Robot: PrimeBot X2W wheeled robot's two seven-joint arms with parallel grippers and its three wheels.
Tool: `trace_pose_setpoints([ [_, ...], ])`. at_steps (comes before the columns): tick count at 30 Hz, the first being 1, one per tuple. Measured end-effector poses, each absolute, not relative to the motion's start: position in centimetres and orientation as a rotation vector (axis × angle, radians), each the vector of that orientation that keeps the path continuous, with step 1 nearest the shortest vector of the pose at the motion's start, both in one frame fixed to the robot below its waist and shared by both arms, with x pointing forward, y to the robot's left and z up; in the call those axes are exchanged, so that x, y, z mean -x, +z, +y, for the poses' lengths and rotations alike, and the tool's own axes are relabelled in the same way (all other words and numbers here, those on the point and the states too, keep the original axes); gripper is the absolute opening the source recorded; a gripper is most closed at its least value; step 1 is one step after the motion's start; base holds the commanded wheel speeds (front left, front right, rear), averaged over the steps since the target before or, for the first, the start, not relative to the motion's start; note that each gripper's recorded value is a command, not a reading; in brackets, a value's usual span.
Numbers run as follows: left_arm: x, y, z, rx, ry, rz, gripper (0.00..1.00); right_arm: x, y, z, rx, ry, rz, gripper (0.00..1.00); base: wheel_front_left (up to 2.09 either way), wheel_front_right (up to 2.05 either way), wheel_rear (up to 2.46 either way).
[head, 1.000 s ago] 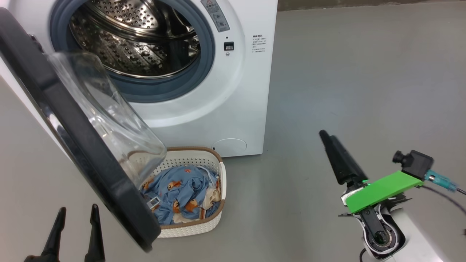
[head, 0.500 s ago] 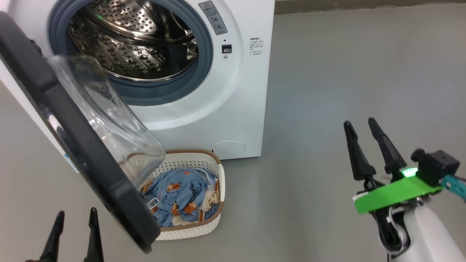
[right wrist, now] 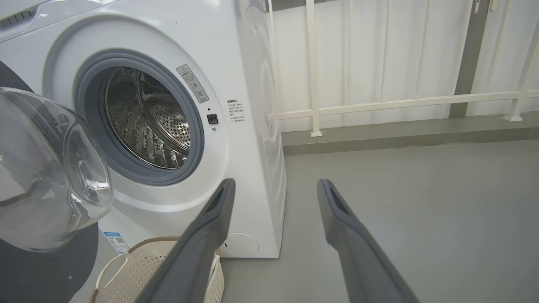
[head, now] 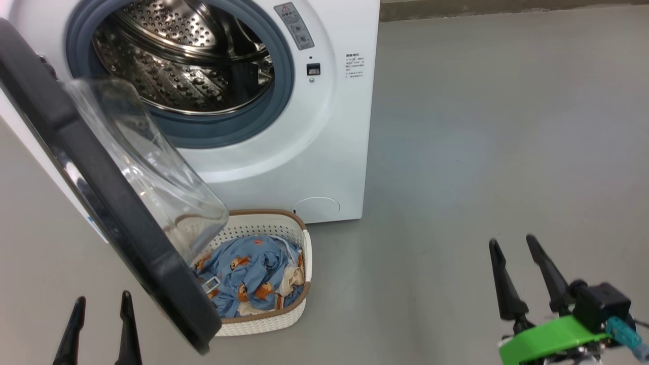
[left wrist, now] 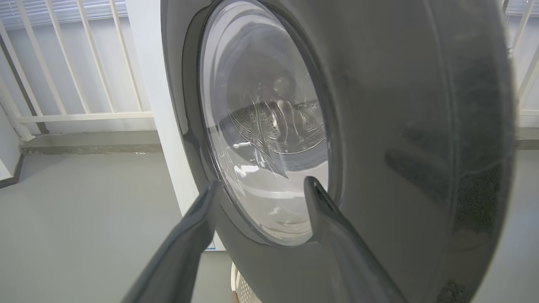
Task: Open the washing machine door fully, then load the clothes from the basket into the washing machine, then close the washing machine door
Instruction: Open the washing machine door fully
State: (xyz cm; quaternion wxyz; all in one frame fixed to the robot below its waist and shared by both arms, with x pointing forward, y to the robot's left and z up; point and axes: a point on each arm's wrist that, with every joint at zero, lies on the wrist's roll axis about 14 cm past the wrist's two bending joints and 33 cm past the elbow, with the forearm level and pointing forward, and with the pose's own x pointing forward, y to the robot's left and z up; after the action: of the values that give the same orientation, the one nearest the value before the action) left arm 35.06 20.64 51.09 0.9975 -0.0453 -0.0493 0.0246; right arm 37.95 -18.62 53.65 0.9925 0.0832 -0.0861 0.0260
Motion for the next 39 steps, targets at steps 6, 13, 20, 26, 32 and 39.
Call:
trace_pose_setpoints([
  [6, -34.9, 51.0, 20.4, 0.090, 0.050, -0.095, 1.00, -37.1, 52.3, -18.5, -0.107, 0.050, -0.130, 1.00, 0.00, 0.00, 0.00],
  [13, -34.5, 50.7, 20.3, 0.089, 0.053, -0.085, 1.00, -36.6, 51.8, -18.6, -0.040, 0.049, -0.115, 1.00, 0.00, 0.00, 0.00],
  [20, -34.2, 50.5, 20.3, 0.089, 0.058, -0.080, 1.00, -36.4, 51.8, -18.8, -0.025, 0.042, -0.114, 1.00, 0.00, 0.00, 0.00],
  [26, -34.1, 50.6, 20.3, 0.089, 0.056, -0.081, 1.00, -36.4, 51.9, -19.0, -0.025, 0.038, -0.116, 1.00, 0.00, 0.00, 0.00],
  [32, -34.1, 50.5, 20.2, 0.089, 0.055, -0.079, 1.00, -36.4, 51.8, -19.0, -0.025, 0.037, -0.116, 1.00, 0.00, 0.00, 0.00],
  [39, -34.0, 50.4, 20.2, 0.090, 0.054, -0.077, 0.00, -36.4, 51.7, -18.9, -0.026, 0.038, -0.112, 1.00, 0.00, 0.00, 0.00],
])
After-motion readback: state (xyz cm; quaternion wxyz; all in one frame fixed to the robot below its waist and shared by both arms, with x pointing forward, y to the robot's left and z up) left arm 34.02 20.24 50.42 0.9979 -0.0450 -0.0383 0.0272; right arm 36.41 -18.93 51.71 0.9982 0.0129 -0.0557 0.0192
